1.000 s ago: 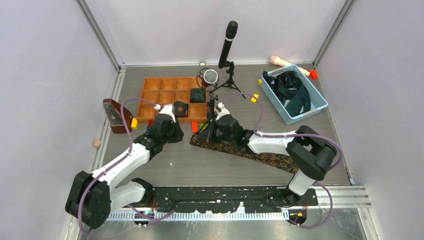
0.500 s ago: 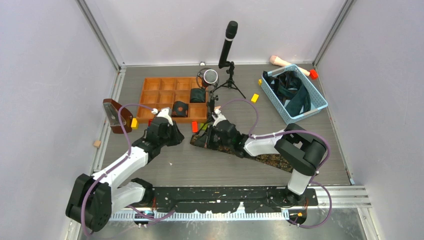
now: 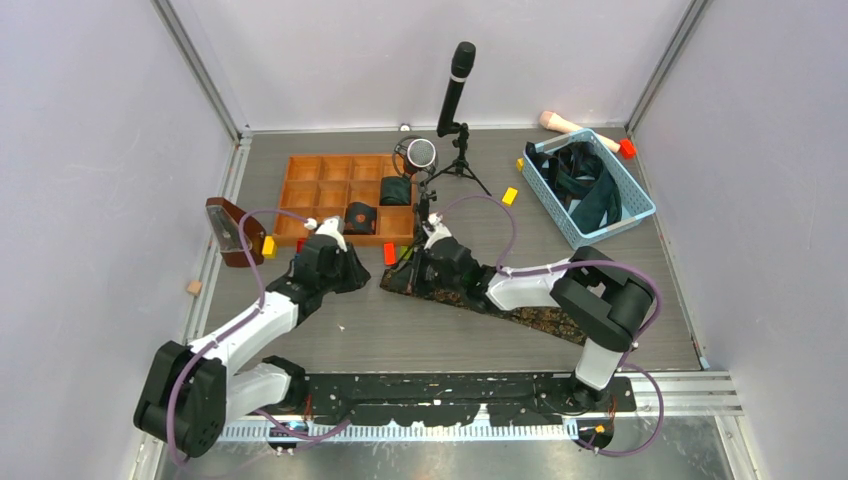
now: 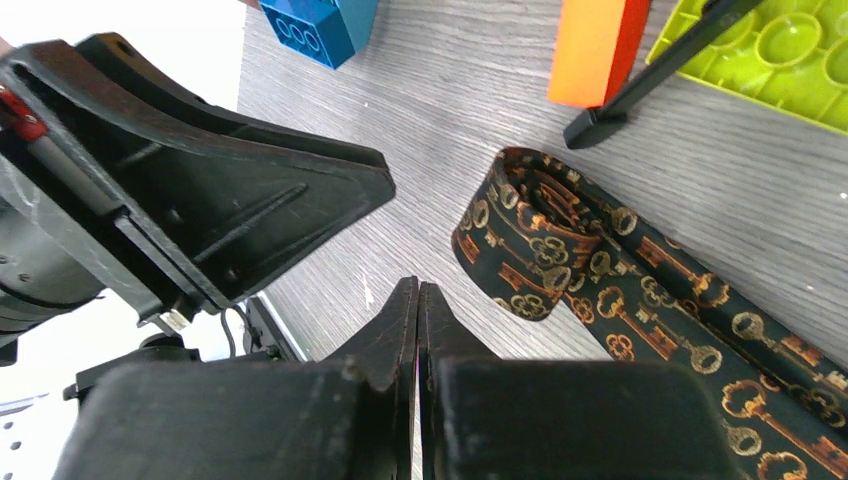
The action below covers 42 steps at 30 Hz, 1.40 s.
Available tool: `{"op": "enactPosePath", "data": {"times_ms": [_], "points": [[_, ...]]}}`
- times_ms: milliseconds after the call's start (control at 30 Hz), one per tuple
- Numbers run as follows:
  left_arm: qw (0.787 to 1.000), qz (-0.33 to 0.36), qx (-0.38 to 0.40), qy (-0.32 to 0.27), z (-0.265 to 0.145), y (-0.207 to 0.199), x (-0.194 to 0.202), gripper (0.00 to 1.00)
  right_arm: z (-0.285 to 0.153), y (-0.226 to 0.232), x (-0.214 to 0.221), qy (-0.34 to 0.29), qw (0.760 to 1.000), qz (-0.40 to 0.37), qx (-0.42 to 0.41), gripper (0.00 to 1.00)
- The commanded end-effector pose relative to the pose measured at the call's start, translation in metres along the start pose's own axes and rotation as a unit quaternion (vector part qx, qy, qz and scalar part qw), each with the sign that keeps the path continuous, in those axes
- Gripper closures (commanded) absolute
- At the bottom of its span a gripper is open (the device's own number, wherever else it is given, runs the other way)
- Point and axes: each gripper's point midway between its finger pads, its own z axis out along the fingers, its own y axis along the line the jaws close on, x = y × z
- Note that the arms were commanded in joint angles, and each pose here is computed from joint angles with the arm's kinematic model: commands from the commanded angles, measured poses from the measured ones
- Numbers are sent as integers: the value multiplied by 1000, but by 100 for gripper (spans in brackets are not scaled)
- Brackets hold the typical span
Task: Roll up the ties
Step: Roll the tie at the center of the board.
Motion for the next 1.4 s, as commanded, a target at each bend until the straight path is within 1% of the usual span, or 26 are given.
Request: {"op": "enactPosePath", "data": {"times_ms": [0,133,233,267,333,633,900,933,1067,1133,1200,1367], "points": [[1000,8,20,-14,3,-8,-11,74,-4,35,-24,-30,999,-15,-41,100],[1000,9,24,-14,6,-10,-11,75,-1,36,-30,-39,999,-17,-32,100],[1000,9,24,-14,7,-10,-12,75,4,21,-36,-56,998,-6,11,100],[1000,9,23,-13,7,-10,-12,75,6,18,-42,-67,997,-4,22,100],[1000,9,24,-14,7,-10,-13,74,8,14,-44,-71,997,-1,32,100],[999,15,30,-6,10,-14,-14,73,21,0,-36,-60,997,14,55,100],[1000,14,27,5,14,-12,-9,62,19,-26,-25,-56,993,44,94,100],[999,14,33,-4,14,-15,-13,61,18,-28,-24,-55,993,45,96,100],[999,7,46,-4,16,-20,-14,46,15,-35,-19,-50,992,48,107,100],[998,6,60,0,17,-26,-13,41,13,-41,-16,-48,991,52,117,100],[997,6,76,7,18,-32,-12,39,11,-43,-15,-48,990,53,121,100],[993,-5,117,25,23,-44,-2,39,10,-45,-13,-46,990,53,124,100]]}}
